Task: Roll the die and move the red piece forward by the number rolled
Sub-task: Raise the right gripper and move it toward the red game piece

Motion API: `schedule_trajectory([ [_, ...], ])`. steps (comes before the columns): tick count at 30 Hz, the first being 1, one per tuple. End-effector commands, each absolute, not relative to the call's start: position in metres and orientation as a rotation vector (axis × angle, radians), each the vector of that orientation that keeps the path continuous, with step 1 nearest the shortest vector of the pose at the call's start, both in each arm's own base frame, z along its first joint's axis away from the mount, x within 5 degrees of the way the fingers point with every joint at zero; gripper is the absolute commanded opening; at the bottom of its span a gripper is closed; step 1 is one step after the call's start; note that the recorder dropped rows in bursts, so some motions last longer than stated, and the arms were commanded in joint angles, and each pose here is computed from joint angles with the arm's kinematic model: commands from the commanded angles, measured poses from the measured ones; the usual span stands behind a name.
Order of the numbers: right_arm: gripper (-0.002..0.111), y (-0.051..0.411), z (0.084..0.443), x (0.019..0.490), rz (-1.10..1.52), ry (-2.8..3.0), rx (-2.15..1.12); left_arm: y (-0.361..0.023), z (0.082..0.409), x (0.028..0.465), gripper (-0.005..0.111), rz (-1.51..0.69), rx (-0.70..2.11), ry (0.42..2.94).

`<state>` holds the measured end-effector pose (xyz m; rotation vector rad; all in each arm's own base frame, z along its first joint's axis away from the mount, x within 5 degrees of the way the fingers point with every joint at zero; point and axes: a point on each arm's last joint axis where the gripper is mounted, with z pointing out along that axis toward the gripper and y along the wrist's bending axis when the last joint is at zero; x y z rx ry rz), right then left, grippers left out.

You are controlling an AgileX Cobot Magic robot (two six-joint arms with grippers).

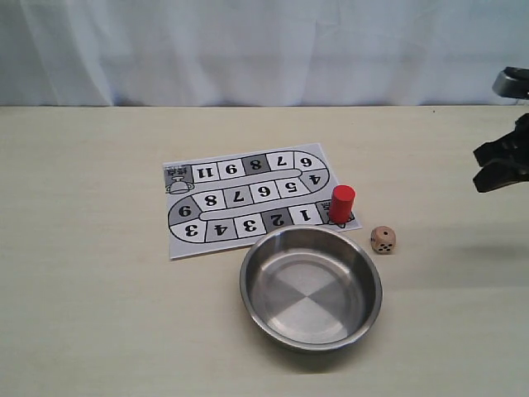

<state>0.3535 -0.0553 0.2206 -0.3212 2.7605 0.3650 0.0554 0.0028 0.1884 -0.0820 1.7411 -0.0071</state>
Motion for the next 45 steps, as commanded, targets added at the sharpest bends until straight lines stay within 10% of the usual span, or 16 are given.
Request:
schedule_trajectory([
  [1, 0.004, -0.022, 0.222, 0.357, 0.258, 2.788, -0.440, 0.002, 0.191, 0.055, 0.000, -0.010, -0.074, 1.724],
  [45, 0.004, 0.040, 0.127, 0.358, 0.245, 3.064, -0.579, 0.002, 0.191, 0.055, 0.000, -0.013, -0.076, 1.724],
])
